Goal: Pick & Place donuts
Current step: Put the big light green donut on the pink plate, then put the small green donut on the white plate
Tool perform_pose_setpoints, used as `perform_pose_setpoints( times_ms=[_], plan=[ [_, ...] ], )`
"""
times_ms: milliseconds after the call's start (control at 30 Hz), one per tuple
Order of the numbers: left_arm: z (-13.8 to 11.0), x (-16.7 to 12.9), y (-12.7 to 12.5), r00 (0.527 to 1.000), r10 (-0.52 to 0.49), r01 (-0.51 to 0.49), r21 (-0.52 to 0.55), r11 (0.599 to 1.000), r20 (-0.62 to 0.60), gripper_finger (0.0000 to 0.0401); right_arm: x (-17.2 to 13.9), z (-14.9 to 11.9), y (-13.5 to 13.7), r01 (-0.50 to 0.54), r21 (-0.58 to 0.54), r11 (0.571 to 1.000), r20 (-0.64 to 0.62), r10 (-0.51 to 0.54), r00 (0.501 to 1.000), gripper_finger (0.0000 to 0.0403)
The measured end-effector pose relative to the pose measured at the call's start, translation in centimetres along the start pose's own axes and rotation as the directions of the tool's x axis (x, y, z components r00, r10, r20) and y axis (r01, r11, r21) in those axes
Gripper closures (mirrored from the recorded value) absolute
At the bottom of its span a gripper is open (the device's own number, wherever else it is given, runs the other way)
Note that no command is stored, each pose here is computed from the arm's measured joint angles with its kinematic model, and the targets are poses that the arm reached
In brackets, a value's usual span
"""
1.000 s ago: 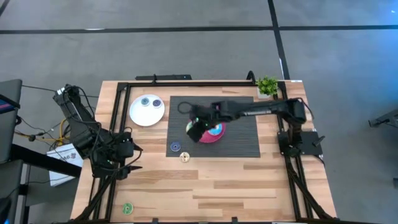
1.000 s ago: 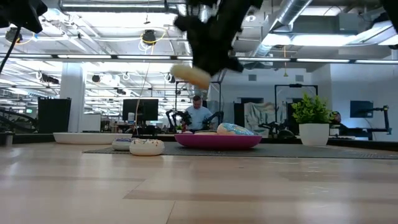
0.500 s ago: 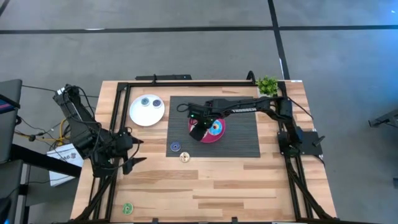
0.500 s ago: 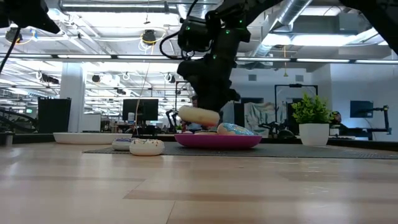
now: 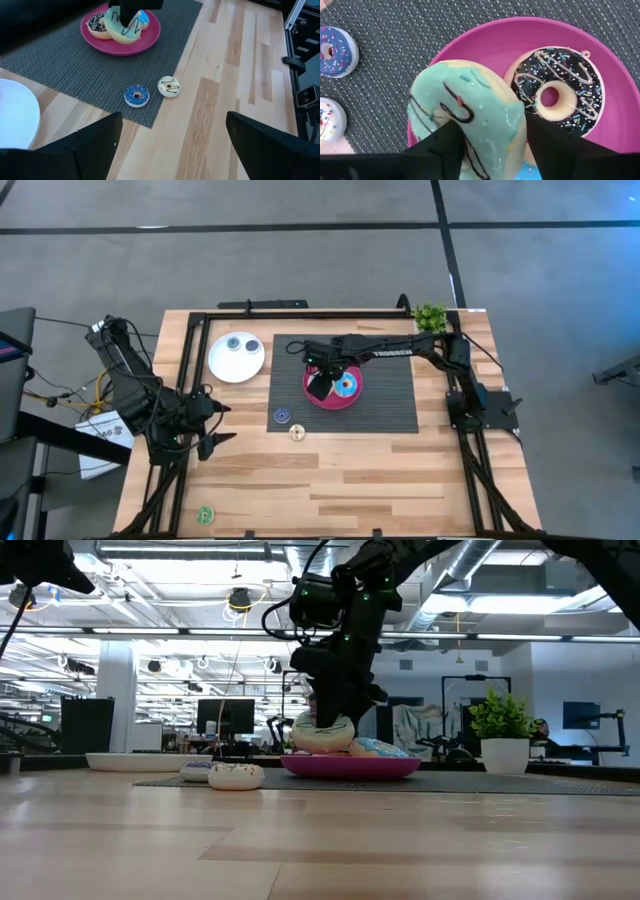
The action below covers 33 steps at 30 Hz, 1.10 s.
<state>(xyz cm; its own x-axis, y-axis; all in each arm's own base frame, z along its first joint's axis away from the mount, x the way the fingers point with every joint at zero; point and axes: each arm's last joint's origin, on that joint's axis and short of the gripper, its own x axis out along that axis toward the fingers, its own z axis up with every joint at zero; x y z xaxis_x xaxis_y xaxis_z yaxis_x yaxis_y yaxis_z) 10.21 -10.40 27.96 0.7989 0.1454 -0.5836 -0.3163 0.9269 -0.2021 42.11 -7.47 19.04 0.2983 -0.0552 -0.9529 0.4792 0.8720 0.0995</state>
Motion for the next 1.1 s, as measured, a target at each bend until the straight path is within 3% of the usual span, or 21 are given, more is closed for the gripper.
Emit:
perform_pose_setpoints(
  times_ms=[300, 500, 800, 1100],
  plan=[
    [0.0, 0.0, 0.0, 1.0, -0.002, 0.002, 0.007, 1.0, -0.004, 0.0051, 0.0, -0.1, 0.1, -0.002, -0.041, 0.999, -0.004, 0.002, 1.0, 0.018],
    [-0.1, 0.0, -0.1, 0.999, -0.023, 0.023, 0.007, 1.0, -0.046, 0.0051, -0.1, -0.1, 0.2, -0.012, -0.091, 0.996, -0.006, 0.012, 1.0, 0.0181],
    [-0.1, 0.0, -0.1, 0.999, -0.026, 0.026, 0.005, 1.0, -0.048, 0.0051, -0.2, 0.1, -0.5, 0.029, -0.071, 0.997, 0.008, -0.028, 1.0, 0.0192],
    [-0.1, 0.0, -0.1, 0.999, -0.026, 0.029, 0.057, 0.998, -0.048, 0.0051, -4.6, 1.3, -0.4, 0.03, -0.071, 0.997, 0.044, -0.027, 0.999, 0.021]
  ],
)
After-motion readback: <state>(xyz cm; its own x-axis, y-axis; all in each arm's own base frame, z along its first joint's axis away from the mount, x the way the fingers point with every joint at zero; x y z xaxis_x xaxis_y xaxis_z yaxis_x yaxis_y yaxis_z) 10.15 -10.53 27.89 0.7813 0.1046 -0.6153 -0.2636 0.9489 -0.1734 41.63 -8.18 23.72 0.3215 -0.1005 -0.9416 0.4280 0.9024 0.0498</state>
